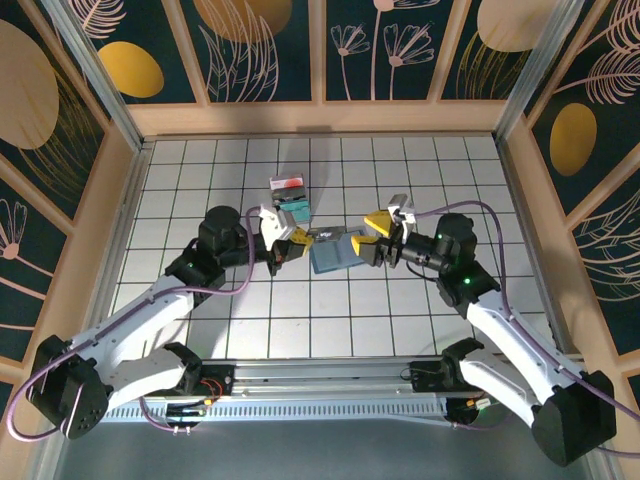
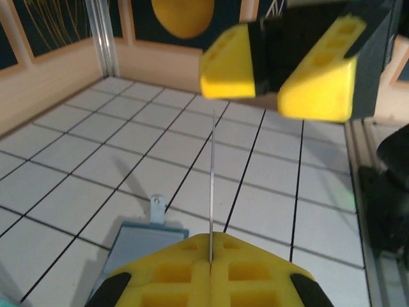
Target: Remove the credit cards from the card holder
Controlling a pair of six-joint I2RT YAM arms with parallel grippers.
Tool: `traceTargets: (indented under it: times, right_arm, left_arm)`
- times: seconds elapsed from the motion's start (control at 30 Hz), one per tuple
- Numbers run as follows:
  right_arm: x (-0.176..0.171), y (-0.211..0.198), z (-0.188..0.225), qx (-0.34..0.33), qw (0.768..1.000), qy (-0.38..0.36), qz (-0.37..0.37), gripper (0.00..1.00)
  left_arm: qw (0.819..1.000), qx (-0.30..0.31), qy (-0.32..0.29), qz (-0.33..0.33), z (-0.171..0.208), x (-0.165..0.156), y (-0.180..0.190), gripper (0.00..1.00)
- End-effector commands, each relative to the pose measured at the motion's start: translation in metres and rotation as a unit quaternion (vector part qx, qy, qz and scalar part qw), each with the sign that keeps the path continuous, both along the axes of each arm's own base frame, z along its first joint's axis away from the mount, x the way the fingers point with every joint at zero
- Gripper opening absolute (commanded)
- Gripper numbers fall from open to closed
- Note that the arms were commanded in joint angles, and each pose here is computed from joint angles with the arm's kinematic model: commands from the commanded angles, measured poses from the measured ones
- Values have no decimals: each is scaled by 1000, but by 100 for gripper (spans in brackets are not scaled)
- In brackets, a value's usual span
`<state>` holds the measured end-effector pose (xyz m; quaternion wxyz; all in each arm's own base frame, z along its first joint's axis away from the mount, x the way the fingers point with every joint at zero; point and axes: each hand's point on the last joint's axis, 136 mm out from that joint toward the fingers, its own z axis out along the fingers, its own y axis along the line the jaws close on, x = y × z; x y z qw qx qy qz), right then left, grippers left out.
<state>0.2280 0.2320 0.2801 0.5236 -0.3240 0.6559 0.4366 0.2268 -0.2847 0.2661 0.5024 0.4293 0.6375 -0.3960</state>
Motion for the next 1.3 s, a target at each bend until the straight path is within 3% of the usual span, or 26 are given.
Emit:
traceTargets:
  times: [0.0,0.17,0.47,0.7,0.83,0.9,1.03,1.1,1.2,1.27]
  right_arm:
    - [-14,6,26,48,997,-35,56,68]
    - [-19,16,35,63,992,-34,108,65]
    - [-20,32,39,65,984,-16,165,49]
    - [-25,45,39,63,979,-14,191,25]
    - [-27,48,38,60,978,-11,201,0]
    - [-25,48,38,55,979,-10,195,0]
    - [-18,46,32,31,986,-6,163,0]
    - [-13,44,27,13,989,2,146,0]
    - [-6,43,17,-22,992,16,125,0]
    - [-3,42,11,-43,992,30,115,0]
  left_arm:
    - [998,-65,-7,-24,31,-13,-1,0]
    - [996,-76,-1,-44,34,-20,-3,0]
    - [994,-87,-2,-70,39,-26,-7,0]
    - [993,-93,-1,-73,39,-24,-8,0]
    - [993,-94,-1,-71,38,-22,-10,0]
    - [994,-89,3,-67,37,-19,-10,0]
    - [997,-61,3,-51,34,-13,-9,45]
    - [998,-46,-3,-40,37,-10,-8,60]
    - [999,-23,-17,-13,45,-2,-3,79]
    - [1000,-9,-26,6,50,4,0,83]
